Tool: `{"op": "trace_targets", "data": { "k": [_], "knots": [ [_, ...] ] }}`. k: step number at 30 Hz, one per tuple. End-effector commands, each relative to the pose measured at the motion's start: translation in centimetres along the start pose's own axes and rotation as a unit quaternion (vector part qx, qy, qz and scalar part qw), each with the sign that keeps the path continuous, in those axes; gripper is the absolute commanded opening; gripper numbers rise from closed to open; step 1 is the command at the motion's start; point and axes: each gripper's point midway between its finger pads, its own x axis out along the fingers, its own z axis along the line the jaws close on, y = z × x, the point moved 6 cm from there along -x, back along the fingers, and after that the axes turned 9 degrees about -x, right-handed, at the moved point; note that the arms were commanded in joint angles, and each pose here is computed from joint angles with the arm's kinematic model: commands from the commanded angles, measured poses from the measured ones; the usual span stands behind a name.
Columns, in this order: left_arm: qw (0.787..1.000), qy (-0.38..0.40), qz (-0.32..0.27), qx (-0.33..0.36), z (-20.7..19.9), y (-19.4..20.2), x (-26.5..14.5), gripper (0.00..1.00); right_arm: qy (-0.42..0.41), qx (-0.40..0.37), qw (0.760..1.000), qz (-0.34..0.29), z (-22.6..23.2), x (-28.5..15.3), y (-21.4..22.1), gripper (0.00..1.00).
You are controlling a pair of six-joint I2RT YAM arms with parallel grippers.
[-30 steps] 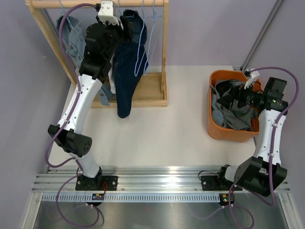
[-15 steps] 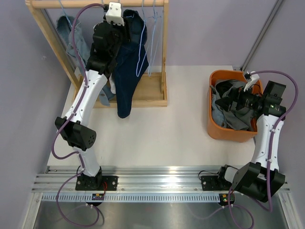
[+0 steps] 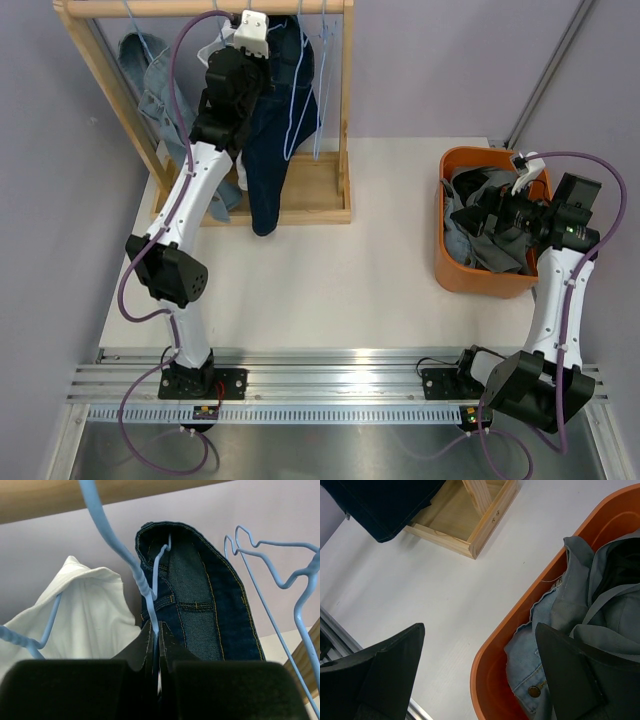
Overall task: Remove the skirt from the hanger
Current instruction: Pick up the hanger from the clothesline.
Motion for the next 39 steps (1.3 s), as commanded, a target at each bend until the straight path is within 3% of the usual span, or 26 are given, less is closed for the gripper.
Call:
{"op": "trace_targets", "data": {
  "k": [1,6,10,21,31,37,39],
  "knots": [
    [0.999,0.010,-0.041,0.000,-0.1,-2.5,0.0,0.00,-0.011,-0.019,1.000,-0.020,0.7,-0.2,-1.0,0.99],
    [0.997,0.029,-0.076,-0.011,-0.6,-5.3,-0.8,0.00,-0.012,-0.020,0.999,-0.022,0.9,-0.3,-1.0,0.99],
    [0.990,0.037,-0.136,-0.030,-0.6,-9.6,-3.0,0.00,-0.014,-0.020,0.999,-0.024,1.0,-0.3,-0.9,1.00],
    [0.982,0.038,-0.180,-0.031,-0.1,-13.7,-7.5,0.00,-0.021,-0.023,0.999,-0.030,1.5,-0.4,-0.9,0.99],
    [0.985,0.051,-0.161,-0.026,0.3,-12.7,-11.5,0.00,-0.035,-0.026,0.998,-0.035,2.3,-0.7,-1.0,1.00],
    [0.992,0.077,-0.099,-0.026,0.1,-8.7,-14.2,0.00,-0.125,-0.041,0.991,-0.042,4.6,-1.2,-1.1,0.99],
    [0.991,0.091,-0.093,-0.025,0.1,-8.6,-16.0,0.00,-0.147,-0.079,0.985,-0.049,5.1,-1.4,-1.1,0.99]
  ]
}}
